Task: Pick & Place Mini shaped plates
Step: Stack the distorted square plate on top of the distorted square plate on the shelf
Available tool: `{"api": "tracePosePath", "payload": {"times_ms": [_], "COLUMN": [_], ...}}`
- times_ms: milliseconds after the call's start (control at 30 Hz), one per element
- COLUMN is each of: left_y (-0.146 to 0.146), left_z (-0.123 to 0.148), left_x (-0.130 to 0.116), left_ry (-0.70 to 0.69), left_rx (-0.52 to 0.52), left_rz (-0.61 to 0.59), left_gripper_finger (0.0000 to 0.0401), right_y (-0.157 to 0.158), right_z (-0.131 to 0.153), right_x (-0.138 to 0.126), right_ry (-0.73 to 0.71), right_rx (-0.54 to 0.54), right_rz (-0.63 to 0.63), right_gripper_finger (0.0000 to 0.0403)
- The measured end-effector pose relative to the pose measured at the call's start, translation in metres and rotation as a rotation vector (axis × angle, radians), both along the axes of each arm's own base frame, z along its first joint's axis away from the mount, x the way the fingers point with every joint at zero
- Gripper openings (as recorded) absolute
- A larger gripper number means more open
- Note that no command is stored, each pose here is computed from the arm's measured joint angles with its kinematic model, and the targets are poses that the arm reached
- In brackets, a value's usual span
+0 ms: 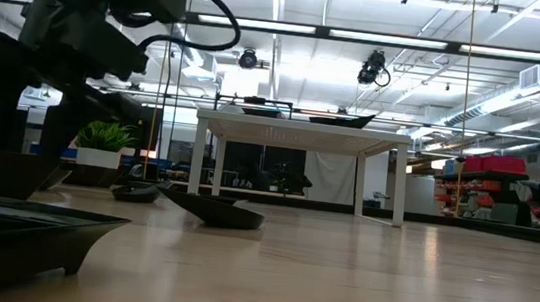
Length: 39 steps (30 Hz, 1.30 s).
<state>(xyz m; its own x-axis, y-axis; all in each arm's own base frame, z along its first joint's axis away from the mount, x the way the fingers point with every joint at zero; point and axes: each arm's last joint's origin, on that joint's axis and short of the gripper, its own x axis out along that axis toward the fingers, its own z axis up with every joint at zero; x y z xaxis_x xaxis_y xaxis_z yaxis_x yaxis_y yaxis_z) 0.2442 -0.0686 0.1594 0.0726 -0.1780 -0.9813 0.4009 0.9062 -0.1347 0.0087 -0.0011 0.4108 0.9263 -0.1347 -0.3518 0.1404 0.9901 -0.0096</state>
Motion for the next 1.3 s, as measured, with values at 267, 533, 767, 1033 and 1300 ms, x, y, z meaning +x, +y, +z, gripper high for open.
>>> {"api": "tracePosePath", "payload": {"times_ms": [267, 533, 767, 1033, 1300], "left_y": [0.0092, 0.0072, 0.0061, 0.0062, 0.0062], "left_z": [-0.0076, -0.0069, -0.0066, -0.0066, -0.0066], "left_x": [-0.0048, 0.0002, 0.0006, 0.0006, 0.0006], "left_ry": [0.041, -0.007, -0.008, -0.008, -0.007], "left_rx": [-0.029, -0.063, -0.089, -0.09, -0.09], "left_rz": [0.033, 0.028, 0.021, 0.021, 0.022], "left_gripper_finger": [0.0175, 0.0161, 0.0146, 0.0105, 0.0057], "right_y": [0.0, 0.0, 0.0, 0.0, 0.0], "right_z": [0.0, 0.0, 0.0, 0.0, 0.0], "right_x": [-0.0001, -0.0001, -0.0001, -0.0001, -0.0001], "right_ry": [-0.001, 0.0, -0.001, 0.0, 0.0], "right_rx": [0.0, 0.0, 0.0, 0.0, 0.0], "right_rz": [0.0, 0.0, 0.0, 0.0, 0.0], "right_gripper_finger": [0.002, 0.002, 0.002, 0.002, 0.002]}}
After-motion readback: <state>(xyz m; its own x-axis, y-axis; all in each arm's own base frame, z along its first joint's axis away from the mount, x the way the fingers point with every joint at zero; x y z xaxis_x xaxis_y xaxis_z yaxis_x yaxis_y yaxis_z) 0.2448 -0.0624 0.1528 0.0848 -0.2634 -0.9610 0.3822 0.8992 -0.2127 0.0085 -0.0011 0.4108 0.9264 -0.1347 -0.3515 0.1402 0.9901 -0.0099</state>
